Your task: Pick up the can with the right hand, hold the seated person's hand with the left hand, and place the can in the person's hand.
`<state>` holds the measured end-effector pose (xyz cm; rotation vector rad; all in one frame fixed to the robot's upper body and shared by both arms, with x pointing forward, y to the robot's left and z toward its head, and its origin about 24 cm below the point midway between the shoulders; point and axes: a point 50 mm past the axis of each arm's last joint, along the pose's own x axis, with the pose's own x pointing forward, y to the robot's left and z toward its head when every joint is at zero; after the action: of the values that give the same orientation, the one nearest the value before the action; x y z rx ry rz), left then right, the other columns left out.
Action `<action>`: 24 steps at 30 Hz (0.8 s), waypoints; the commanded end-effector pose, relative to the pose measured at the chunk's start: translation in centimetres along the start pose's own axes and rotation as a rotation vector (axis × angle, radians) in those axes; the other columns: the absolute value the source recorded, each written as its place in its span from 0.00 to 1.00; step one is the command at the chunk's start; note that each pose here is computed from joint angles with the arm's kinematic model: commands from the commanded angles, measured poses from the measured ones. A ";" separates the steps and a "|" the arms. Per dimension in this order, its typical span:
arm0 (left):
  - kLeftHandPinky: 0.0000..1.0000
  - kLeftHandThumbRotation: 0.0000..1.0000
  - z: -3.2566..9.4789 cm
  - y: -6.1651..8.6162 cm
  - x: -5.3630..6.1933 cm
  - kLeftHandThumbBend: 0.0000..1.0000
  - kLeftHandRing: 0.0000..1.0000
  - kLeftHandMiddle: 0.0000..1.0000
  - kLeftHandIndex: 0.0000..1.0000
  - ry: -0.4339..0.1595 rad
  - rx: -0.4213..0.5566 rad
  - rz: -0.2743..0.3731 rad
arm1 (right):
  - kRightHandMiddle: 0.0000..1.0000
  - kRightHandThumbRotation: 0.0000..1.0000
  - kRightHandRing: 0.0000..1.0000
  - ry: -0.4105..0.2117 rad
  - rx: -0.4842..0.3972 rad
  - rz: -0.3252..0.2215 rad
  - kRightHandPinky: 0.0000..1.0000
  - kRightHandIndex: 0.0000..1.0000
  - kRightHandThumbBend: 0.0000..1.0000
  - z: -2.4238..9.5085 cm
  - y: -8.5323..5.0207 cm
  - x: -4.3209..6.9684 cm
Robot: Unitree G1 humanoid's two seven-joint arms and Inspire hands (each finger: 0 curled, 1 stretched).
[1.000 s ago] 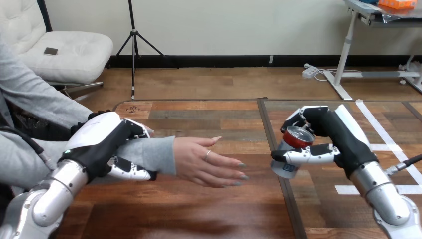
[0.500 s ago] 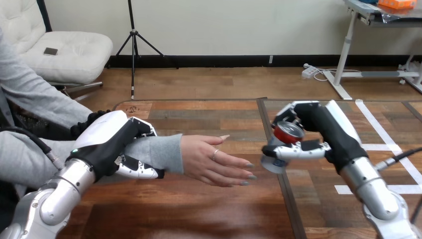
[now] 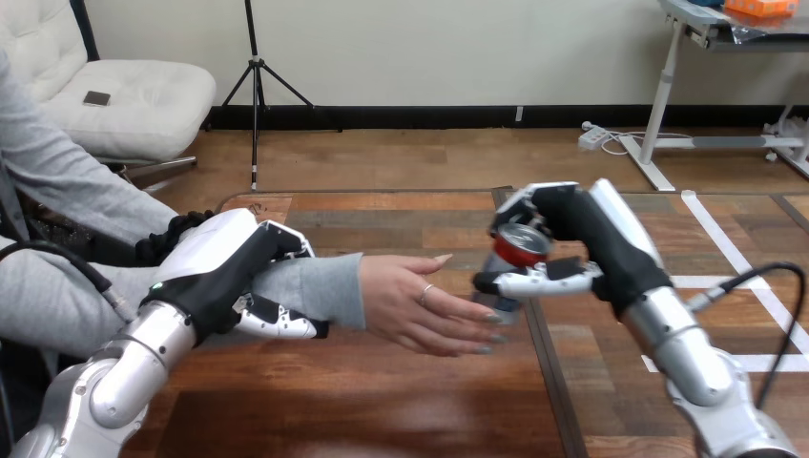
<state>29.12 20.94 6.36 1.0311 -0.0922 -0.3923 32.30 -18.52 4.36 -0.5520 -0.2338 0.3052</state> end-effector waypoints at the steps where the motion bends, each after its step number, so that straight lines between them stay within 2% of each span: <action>1: 0.21 0.00 3.5 4.3 1.9 0.53 0.27 0.36 0.41 -0.162 0.032 0.179 | 0.42 0.00 0.33 -0.173 -0.025 -0.050 0.28 0.44 0.75 4.3 -1.1 3.5; 24: 0.22 0.00 3.8 4.1 2.1 0.53 0.27 0.36 0.42 -0.162 0.029 0.169 | 0.43 0.00 0.37 -0.235 0.010 0.011 0.33 0.44 0.74 6.0 1.1 4.5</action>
<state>29.30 20.51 6.46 1.0261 -0.1033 -0.3985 32.35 -15.71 4.21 -0.5230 -0.2517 0.3708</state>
